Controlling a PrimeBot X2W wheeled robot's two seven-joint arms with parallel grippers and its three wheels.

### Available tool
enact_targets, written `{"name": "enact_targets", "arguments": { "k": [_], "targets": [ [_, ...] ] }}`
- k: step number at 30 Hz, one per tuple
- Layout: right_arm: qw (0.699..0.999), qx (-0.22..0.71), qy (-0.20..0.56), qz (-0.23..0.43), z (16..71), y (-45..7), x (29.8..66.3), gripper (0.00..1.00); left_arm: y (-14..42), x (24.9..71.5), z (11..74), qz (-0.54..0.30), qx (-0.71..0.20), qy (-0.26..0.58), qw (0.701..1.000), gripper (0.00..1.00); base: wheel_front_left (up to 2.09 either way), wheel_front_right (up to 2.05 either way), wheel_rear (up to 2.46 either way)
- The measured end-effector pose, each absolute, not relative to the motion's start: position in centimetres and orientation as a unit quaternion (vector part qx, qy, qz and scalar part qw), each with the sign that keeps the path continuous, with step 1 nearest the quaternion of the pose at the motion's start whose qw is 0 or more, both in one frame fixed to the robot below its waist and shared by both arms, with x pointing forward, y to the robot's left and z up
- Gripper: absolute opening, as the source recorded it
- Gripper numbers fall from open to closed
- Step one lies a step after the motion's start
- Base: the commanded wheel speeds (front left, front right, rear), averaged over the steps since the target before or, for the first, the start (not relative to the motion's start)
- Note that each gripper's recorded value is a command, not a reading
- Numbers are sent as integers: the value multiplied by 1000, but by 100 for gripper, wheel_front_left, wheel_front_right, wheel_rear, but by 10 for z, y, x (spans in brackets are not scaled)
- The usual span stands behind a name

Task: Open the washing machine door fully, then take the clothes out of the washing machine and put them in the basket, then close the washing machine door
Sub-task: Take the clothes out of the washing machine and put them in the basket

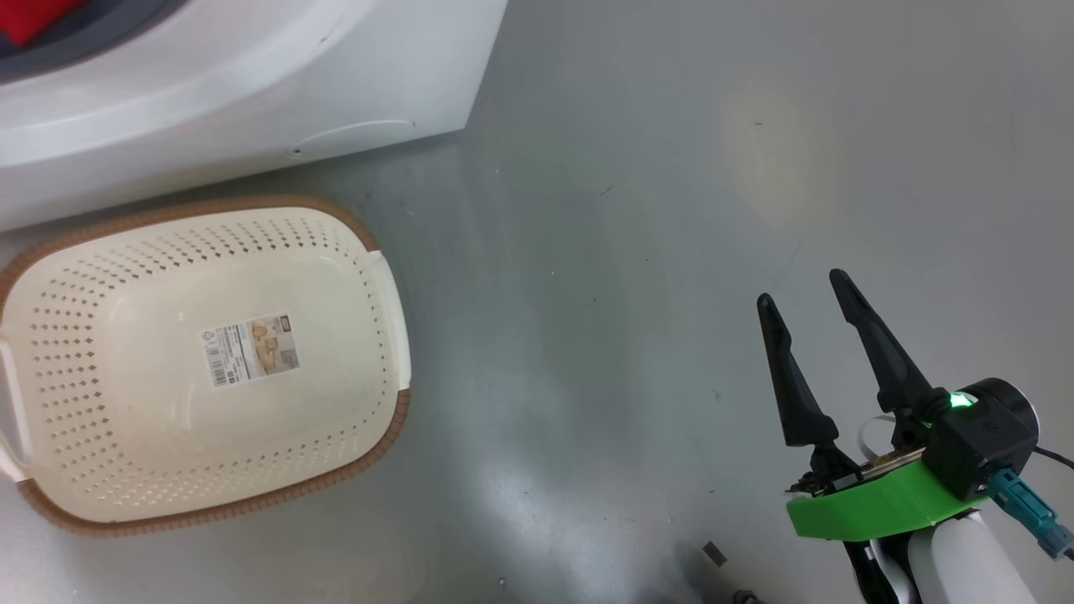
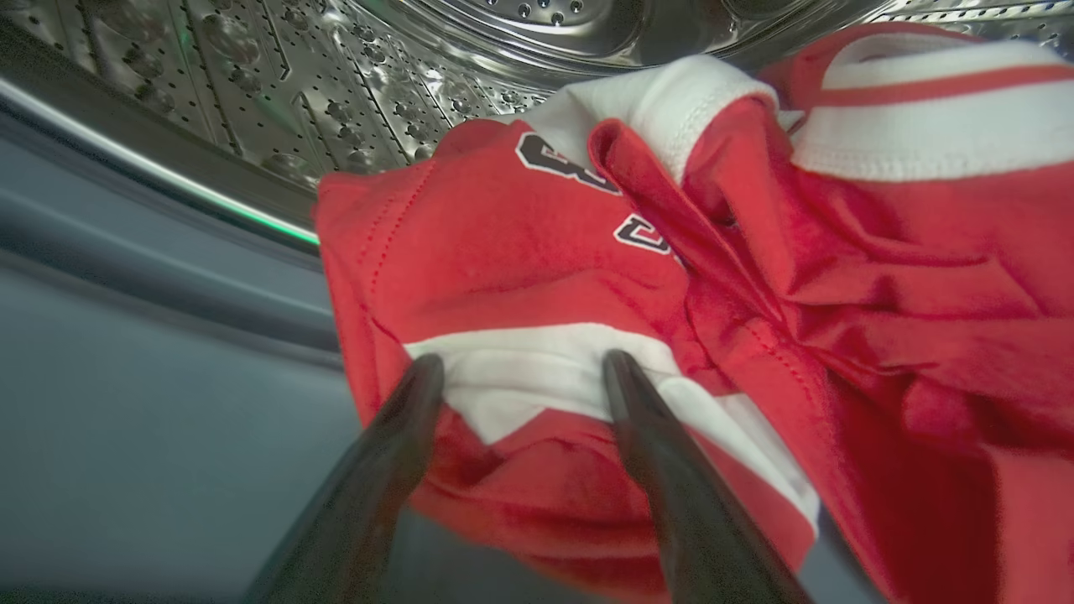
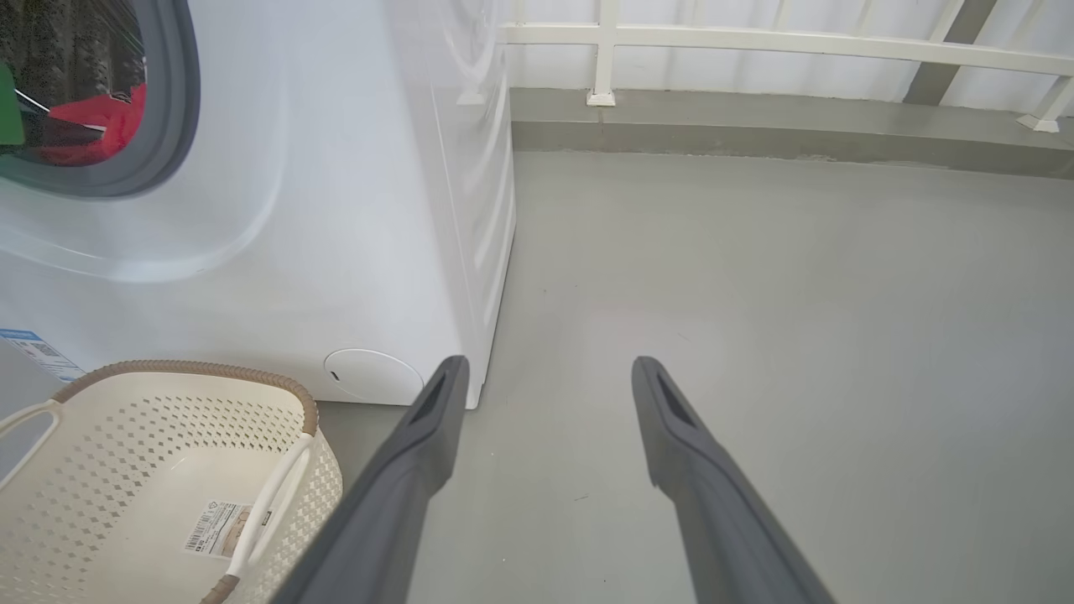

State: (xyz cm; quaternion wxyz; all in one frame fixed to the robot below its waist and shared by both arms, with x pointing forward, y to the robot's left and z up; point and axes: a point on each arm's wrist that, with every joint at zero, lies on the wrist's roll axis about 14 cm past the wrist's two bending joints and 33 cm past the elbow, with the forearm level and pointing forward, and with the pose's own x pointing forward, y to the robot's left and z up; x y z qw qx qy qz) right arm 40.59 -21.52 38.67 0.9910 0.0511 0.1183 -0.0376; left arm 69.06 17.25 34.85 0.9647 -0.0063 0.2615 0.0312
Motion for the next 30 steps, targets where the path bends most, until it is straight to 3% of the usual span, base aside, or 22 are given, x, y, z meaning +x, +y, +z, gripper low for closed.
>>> {"name": "enact_targets", "arguments": {
  "k": [10,11,12,13,30],
  "targets": [
    [990,55,124,-47,384,-220,403,100,166,690,336,24,6,281,959,100,0,0,0],
    [989,57,125,-49,383,-220,403,100,166,691,335,23,11,284,958,45,0,0,0],
    [989,58,125,-49,382,-221,403,100,167,691,335,24,16,284,958,27,0,0,0],
    [989,58,126,-49,382,-221,403,100,166,691,334,23,19,285,958,0,0,0,0],
    [988,69,131,-31,372,-208,412,100,173,693,346,3,22,241,970,0,0,0,0]
  ]
}}
